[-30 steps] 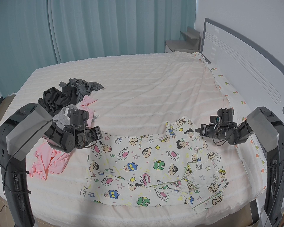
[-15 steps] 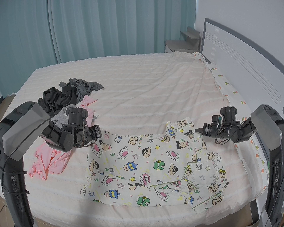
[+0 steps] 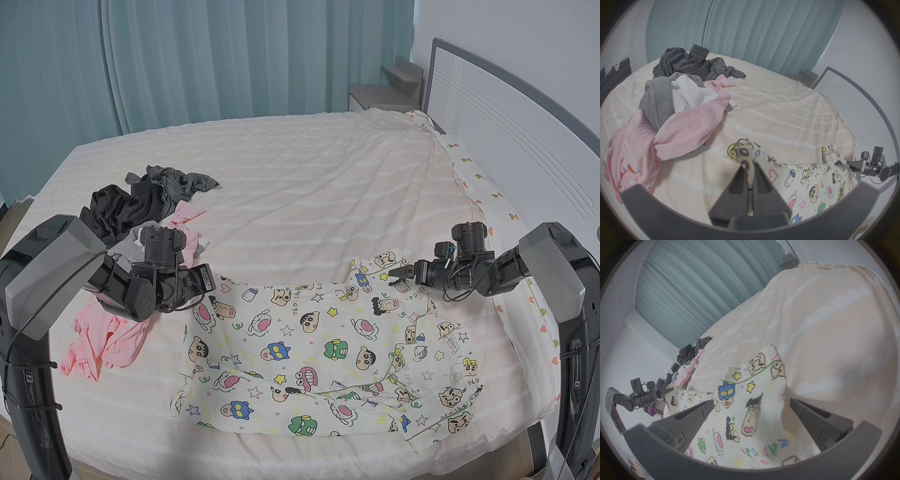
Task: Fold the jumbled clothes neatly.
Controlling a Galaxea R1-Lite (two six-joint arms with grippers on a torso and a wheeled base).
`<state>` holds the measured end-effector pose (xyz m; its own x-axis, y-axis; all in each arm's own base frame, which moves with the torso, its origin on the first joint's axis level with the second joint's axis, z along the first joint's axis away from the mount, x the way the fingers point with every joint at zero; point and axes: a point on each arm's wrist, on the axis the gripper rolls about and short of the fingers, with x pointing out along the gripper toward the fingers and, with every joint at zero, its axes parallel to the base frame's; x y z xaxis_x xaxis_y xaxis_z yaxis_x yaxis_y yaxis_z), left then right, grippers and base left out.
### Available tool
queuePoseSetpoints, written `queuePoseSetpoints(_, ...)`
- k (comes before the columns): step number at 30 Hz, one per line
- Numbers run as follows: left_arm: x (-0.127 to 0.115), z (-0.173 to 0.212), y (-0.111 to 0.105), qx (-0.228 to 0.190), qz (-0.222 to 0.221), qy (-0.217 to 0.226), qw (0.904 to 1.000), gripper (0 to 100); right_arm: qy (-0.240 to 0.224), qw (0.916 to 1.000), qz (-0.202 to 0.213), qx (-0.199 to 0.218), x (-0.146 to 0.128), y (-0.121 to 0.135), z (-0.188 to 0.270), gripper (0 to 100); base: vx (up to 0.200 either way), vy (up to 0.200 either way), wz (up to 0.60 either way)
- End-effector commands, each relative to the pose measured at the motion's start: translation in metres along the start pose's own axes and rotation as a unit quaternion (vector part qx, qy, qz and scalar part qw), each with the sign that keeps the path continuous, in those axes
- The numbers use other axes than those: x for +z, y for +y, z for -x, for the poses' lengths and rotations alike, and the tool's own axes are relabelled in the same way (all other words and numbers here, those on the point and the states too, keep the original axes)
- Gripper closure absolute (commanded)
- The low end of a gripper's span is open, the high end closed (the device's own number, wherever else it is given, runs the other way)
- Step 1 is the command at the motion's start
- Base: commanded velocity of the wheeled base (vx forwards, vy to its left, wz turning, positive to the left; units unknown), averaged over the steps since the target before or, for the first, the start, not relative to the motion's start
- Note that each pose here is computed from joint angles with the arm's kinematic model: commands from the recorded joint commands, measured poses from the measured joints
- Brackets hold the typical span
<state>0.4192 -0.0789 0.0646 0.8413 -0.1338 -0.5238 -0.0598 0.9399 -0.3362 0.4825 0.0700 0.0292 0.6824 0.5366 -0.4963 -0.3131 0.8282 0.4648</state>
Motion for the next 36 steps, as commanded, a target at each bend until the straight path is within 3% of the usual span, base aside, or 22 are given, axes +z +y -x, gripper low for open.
queuePoseSetpoints(1,-0.001,-0.001,0.000,0.000,0.000,0.001,1.0000,100,0.013,0.9999,-0.001,0.004,-0.006,0.001,-0.014,0,0.000,0.000,0.00)
queuePoseSetpoints(3,-0.001,-0.001,-0.001,0.000,0.000,0.002,1.0000,100,0.026,0.9996,-0.006,0.002,-0.008,0.002,-0.017,0,0.000,0.000,0.00)
queuePoseSetpoints(4,-0.002,-0.001,0.000,0.001,-0.001,0.003,1.0000,100,0.032,0.9995,-0.009,0.000,-0.008,0.002,-0.017,100,0.000,0.000,0.00)
queuePoseSetpoints(17,0.002,0.005,-0.005,-0.004,-0.005,-0.004,1.0000,100,0.009,0.9998,-0.018,-0.003,0.010,-0.004,0.012,100,0.000,0.000,0.00)
queuePoseSetpoints(30,0.018,0.023,-0.013,-0.025,-0.006,-0.045,0.9987,100,-0.019,0.9989,-0.027,0.034,0.015,-0.004,0.043,100,0.000,0.000,0.00)
queuePoseSetpoints(36,0.011,0.030,-0.010,-0.021,-0.023,-0.034,0.9989,100,-0.005,0.9980,-0.030,0.055,0.008,0.003,0.059,100,0.000,0.000,0.00)
